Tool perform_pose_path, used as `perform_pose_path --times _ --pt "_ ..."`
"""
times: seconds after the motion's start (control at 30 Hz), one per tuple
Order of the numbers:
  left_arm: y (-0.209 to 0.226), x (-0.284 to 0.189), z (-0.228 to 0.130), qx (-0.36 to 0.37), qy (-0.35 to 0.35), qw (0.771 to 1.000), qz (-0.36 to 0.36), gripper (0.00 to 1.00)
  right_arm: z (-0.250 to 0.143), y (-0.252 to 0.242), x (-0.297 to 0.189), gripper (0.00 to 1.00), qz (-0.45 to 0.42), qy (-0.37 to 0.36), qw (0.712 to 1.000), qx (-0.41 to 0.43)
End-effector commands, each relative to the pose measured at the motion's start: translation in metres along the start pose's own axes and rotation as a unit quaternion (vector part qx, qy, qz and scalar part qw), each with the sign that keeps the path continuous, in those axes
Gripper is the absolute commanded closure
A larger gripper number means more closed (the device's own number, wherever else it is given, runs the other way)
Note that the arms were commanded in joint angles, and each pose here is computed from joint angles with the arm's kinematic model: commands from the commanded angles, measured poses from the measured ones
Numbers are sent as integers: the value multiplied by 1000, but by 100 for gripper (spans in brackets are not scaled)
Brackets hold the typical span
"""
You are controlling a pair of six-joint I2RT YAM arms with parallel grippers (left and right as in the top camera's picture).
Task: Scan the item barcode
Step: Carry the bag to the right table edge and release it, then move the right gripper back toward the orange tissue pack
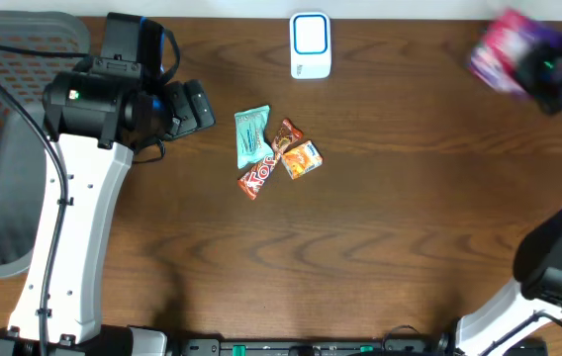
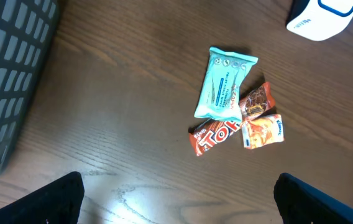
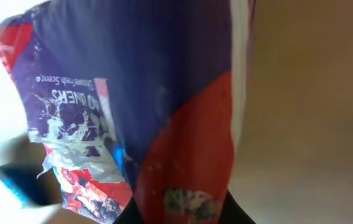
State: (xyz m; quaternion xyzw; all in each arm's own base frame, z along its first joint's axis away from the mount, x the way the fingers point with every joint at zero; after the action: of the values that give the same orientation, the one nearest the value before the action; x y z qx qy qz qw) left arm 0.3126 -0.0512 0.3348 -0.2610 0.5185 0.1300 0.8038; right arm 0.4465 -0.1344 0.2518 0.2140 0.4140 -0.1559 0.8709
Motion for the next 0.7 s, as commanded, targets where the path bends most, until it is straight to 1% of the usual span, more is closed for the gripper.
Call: perform_pose_path --times 0.0,0.1,0.13,0.27,0.33,0.4,0.47,0.57,0.67 --pt "1 2 2 2 -4 1000 8 2 -5 -78 14 99 -101 43 994 -10" --pt "1 2 2 2 -4 1000 8 2 -12 -107 24 99 -111 70 991 20" --pt "1 2 2 2 -4 1000 8 2 -17 -118 35 99 -94 86 991 36" --pt "1 2 2 2 -4 1000 8 2 -25 -124 60 99 -44 107 991 66" --pt "1 2 2 2 -4 1000 9 2 -28 -128 70 99 -45 111 987 111" --pt "1 2 2 2 -4 1000 8 2 -28 -133 79 99 -52 105 979 166" --pt "2 2 2 2 -3 1000 9 2 -24 -138 84 99 -54 89 974 202" --pt "1 2 2 2 -4 1000 8 2 -13 -146 85 99 -52 56 972 221" --pt "1 2 2 2 -4 1000 9 2 -5 -167 79 99 -58 31 968 241"
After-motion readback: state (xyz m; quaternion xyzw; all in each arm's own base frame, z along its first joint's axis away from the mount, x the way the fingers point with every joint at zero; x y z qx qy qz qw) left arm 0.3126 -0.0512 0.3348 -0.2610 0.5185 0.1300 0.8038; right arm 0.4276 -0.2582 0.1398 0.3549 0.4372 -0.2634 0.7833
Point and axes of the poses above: each gripper's point midway between its finger pads, its own x axis out along the fingers, its own y axis along the line the jaws close on, z = x × y, the point moved 7 cm from there along -x, back along the fingers, and after that the axes turned 13 degrees about -x, right-handed, at the moved point
